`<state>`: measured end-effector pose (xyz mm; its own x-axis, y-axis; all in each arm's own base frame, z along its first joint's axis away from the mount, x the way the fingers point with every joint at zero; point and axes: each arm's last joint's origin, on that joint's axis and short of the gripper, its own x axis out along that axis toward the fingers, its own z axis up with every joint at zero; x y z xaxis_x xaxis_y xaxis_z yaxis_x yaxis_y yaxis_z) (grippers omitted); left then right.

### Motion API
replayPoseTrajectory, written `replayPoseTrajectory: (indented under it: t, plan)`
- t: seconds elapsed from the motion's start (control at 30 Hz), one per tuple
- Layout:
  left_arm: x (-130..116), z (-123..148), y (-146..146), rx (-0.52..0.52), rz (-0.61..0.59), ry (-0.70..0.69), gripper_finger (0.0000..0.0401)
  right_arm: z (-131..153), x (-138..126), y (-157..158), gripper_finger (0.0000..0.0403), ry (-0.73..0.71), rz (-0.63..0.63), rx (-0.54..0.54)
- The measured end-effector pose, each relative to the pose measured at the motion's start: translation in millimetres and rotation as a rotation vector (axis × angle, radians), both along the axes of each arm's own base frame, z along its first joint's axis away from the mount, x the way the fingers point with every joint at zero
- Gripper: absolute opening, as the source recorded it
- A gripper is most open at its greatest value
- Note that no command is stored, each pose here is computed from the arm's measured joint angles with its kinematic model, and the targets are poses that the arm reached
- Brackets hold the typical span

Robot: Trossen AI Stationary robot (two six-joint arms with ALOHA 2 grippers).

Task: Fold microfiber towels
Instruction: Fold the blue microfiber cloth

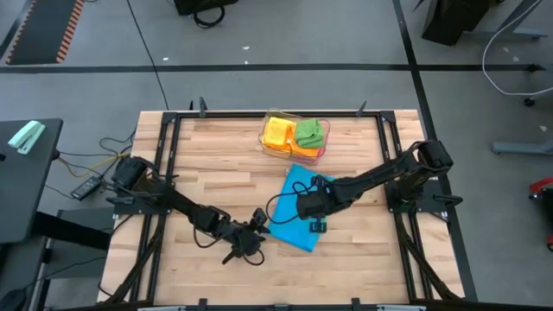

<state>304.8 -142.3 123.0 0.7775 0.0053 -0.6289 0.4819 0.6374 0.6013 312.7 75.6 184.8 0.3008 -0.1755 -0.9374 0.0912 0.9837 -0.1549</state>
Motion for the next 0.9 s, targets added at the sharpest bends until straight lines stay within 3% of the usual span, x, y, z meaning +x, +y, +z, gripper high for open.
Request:
replayPoseTrajectory:
  t: [0.13,0.27,0.47,0.73,0.9]
  plan:
    - [4,-10,-1,0.029,0.016,-0.024,0.0199,3,4,14,0.0143,-0.119,-0.063,-0.014]
    - [9,-18,4,0.02,0.04,-0.024,0.0197,5,4,27,0.0172,-0.18,-0.076,-0.011]
    - [14,-20,15,-0.011,0.094,-0.017,0.0165,9,5,50,0.0178,-0.28,-0.04,0.031]
    - [19,-23,32,-0.038,0.071,0.042,0.0115,17,2,85,0.0174,-0.426,0.044,0.072]
    - [18,-24,33,-0.052,0.06,0.058,0.0052,17,-2,93,0.0174,-0.462,-0.006,0.066]
